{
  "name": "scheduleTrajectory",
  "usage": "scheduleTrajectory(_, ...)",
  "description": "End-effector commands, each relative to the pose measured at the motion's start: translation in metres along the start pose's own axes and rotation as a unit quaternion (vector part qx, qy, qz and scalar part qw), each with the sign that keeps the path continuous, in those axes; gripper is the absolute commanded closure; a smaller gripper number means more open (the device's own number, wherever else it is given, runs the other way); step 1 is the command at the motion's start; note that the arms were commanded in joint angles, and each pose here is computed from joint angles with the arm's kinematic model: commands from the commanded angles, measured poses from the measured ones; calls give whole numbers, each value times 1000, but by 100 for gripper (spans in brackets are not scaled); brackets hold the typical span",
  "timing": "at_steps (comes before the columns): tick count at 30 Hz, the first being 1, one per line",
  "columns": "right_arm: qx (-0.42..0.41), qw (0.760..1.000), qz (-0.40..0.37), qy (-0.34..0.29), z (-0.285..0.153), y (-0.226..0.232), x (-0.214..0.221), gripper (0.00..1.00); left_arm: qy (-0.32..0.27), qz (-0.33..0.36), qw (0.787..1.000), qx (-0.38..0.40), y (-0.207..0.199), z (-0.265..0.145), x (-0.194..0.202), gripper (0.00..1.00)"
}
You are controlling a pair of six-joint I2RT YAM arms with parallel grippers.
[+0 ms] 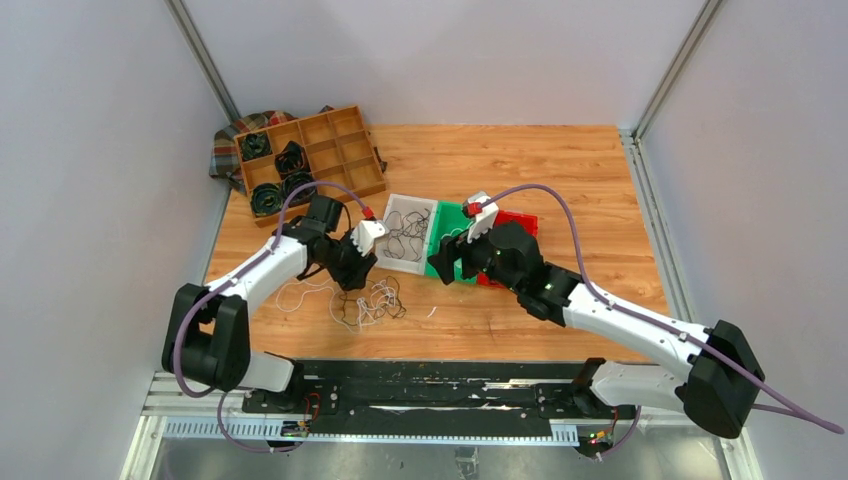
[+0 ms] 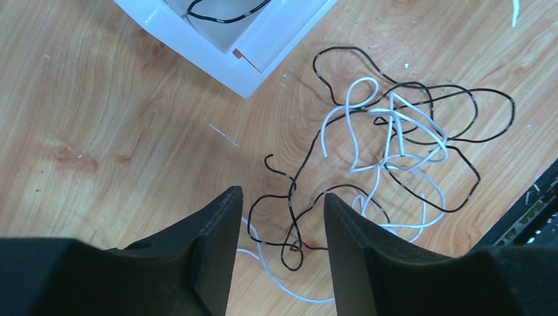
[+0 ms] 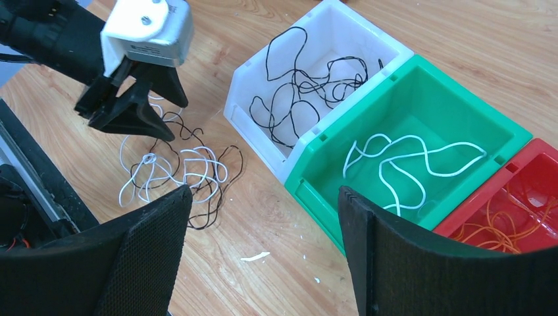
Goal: Untangle the cables
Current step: Untie the cable.
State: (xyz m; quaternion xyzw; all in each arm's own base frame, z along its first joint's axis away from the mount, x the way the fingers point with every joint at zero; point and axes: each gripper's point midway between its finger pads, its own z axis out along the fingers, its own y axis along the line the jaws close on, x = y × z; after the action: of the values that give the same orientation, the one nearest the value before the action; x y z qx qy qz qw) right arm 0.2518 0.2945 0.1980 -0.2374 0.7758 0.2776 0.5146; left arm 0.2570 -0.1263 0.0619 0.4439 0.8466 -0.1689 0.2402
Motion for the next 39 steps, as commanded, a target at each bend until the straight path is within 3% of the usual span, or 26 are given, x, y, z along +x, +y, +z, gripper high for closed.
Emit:
scheduleTrajectory(1,-9,999,1,-35,-7,6,-14,19,1,3,1000,-9,6,8,-2,53)
scheduleTrajectory(6,-21,999,-7,-29,-6,10,-12,23,-13,4,1000,-5,1,1,-9,89)
scheduleTrajectory(8,-27,999,-7,-30,-4,12,-14,23,-21,10,1000,-2,-5,-8,-14,94)
scheduleTrajectory(16,-99,992,-25,-69,2,42,-35,23,-67,31,997,-6,-34,-83,-45,99)
scheduleTrajectory(25,-184,972,-96,-113,13,121,-55,21,-146,29,989,-20,-70,-171,-83,99)
scheduleTrajectory(31,-175,968,-122,-132,29,144,-72,20,-174,30,984,-22,-81,-200,-99,99)
scheduleTrajectory(39,-119,975,-116,-150,61,137,-84,23,-203,37,978,-12,-94,-225,-113,99)
